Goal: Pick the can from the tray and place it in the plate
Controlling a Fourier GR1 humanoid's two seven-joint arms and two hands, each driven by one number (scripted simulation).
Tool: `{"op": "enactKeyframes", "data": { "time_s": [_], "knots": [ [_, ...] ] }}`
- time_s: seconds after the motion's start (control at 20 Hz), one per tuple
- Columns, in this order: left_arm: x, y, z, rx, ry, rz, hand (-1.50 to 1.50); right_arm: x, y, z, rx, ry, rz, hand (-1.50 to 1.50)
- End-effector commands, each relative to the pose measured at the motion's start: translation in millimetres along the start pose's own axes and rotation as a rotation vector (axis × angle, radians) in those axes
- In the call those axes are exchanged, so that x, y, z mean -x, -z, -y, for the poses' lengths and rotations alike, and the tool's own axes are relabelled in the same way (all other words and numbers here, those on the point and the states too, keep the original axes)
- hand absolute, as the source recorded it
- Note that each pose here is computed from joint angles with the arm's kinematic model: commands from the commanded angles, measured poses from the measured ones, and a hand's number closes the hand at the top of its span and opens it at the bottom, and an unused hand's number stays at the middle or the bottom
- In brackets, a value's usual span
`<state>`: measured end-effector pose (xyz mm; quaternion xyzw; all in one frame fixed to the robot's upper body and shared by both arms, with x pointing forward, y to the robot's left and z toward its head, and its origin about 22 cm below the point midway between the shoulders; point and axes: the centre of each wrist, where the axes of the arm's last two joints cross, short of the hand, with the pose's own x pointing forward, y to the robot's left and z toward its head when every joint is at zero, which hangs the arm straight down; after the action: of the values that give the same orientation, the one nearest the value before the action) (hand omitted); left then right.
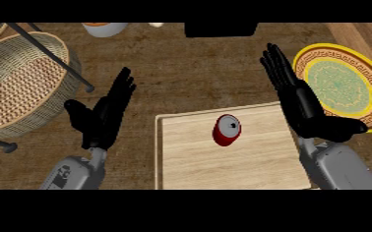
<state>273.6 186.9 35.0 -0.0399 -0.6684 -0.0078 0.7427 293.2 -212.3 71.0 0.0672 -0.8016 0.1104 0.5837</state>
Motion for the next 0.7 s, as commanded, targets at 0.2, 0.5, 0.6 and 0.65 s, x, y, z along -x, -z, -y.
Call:
{"op": "enactKeyframes", "data": {
  "time_s": [0.2, 0.5, 0.6, 0.65],
  "knots": [
    [69, -34, -51, -0.143, 0.084, -0.258, 0.00, -61, 18, 79, 0.279, -0.151, 0.055, 1.50],
    [65, -36, -57, -0.109, 0.055, -0.275, 0.00, -27, -20, 101, 0.692, -0.454, -0.034, -1.50],
    [68, -27, -33, -0.106, 0.043, -0.263, 0.00, -14, -34, 73, 0.699, -0.421, 0.015, -1.50],
    [75, -38, -73, -0.101, 0.029, -0.286, 0.00, -15, -58, 82, 0.660, -0.419, 0.026, -1.50]
  ]
}}
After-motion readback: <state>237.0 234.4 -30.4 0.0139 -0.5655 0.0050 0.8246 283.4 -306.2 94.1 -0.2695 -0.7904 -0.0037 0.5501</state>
